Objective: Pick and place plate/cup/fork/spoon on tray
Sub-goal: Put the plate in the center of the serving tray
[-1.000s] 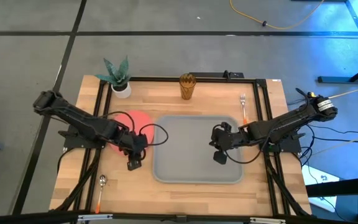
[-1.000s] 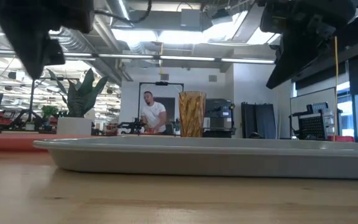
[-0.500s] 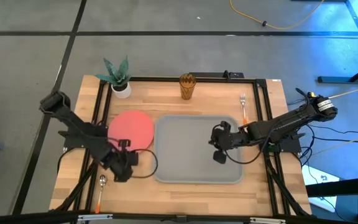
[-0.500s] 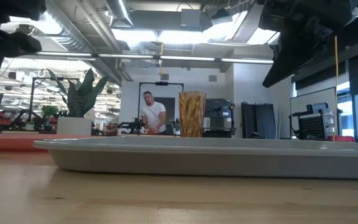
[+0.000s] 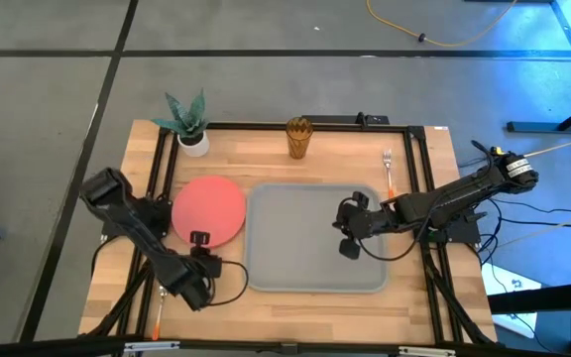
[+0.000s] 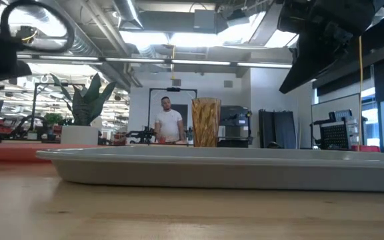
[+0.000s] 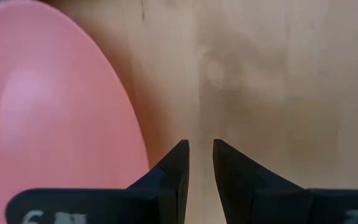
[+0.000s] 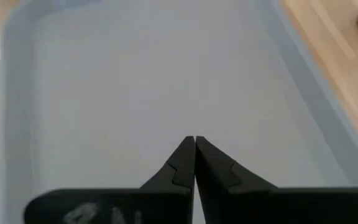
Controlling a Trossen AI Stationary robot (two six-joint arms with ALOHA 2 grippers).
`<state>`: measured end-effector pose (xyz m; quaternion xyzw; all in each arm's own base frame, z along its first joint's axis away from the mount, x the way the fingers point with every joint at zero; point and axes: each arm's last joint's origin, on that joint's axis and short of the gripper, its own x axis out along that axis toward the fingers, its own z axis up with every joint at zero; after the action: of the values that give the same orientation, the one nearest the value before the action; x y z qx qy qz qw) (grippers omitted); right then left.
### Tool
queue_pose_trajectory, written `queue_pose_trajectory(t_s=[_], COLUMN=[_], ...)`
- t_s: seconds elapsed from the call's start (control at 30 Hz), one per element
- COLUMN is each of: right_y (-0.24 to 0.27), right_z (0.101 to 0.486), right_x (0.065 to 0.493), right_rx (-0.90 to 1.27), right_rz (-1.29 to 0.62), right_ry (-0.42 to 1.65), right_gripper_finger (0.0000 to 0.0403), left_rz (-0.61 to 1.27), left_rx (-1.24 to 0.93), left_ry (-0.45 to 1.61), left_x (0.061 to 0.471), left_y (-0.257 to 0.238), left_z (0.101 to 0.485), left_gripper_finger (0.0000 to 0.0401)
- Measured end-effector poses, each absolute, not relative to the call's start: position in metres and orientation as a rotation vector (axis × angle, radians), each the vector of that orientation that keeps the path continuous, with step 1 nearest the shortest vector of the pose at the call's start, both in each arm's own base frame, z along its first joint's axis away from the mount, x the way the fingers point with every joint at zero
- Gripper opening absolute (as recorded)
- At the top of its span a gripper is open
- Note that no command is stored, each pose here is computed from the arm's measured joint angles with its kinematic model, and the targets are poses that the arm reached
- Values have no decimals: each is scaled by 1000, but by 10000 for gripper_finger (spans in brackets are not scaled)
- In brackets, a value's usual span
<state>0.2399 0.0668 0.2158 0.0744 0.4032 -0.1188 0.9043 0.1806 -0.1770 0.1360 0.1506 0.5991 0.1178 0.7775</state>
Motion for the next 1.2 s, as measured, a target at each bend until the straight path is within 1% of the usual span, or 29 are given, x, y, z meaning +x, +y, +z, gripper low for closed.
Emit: queue_pose_trajectory(t_s=[0.17,0.27,0.43,0.7,1.2], right_y=[67,67,67,66,66], right_z=[216,216,216,216,216], right_x=[240,240,240,240,240], right_rx=[156,158,156,156,155], right_rz=[-254,-255,-259,-259,-259], right_ry=[830,830,828,828,828], right_gripper_finger=[14,14,14,14,14], left_rz=[265,253,338,406,425], left_rx=[322,327,382,329,315], left_ry=[1295,1273,1271,1275,1286], left_x=[182,183,180,179,174], left_y=[-178,-182,-182,-175,-169], left_z=[135,149,163,158,145], left_gripper_finger=[66,66,60,60,60])
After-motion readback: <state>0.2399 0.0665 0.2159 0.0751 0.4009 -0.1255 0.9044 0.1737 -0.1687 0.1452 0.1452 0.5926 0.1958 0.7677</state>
